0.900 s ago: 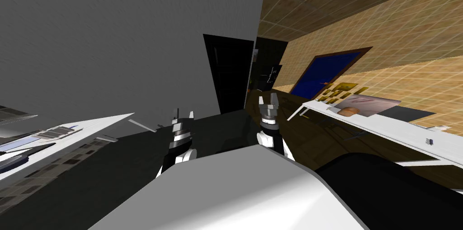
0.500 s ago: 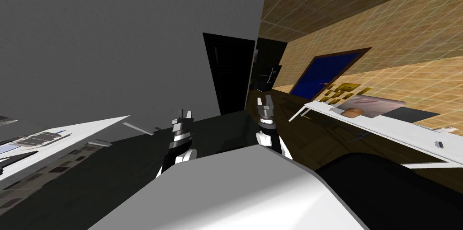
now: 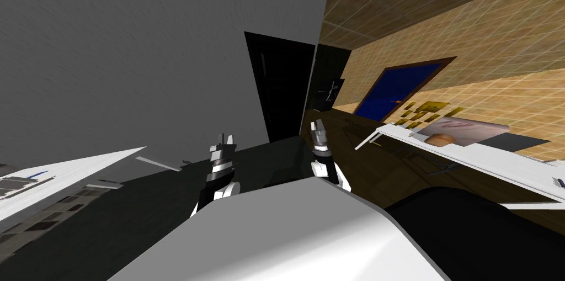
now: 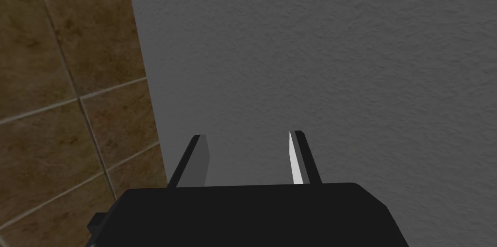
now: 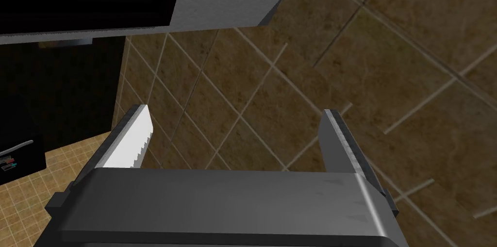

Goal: Pull the door open

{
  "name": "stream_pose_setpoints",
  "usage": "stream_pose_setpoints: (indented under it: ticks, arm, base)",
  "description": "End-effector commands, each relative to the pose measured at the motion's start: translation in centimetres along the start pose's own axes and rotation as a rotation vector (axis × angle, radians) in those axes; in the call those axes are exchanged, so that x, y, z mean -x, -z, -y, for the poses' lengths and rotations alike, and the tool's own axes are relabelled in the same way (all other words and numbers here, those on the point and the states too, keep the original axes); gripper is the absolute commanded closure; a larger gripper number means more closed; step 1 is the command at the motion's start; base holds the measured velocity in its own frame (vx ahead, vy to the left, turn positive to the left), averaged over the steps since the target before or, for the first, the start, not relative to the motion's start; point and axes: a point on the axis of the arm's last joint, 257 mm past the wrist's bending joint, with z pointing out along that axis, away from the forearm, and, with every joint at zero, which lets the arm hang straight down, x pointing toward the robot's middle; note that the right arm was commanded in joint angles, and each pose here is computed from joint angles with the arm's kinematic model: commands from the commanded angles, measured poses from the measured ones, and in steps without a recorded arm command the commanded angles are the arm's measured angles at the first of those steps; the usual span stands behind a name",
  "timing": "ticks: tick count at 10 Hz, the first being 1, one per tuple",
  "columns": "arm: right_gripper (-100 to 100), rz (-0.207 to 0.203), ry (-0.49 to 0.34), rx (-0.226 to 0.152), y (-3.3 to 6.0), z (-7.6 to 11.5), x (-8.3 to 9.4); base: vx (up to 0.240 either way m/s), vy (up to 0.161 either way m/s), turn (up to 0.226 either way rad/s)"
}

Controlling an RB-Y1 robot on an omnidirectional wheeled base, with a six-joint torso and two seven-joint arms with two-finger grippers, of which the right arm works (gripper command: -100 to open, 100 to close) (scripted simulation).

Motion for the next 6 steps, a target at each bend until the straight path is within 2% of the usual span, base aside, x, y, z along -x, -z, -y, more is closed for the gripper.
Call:
stream_pose_setpoints:
  ticks: [1, 6]
  arm:
    - [-100, -0.017, 0.031, -0.013, 0.40, 0.9, -0.5]
    - [-100, -0.069, 0.120, -0.054, 1.48, 4.1, -1.9]
  base:
    - [0.123, 0.073, -0.031]
    - [0.111, 0.075, -0.028]
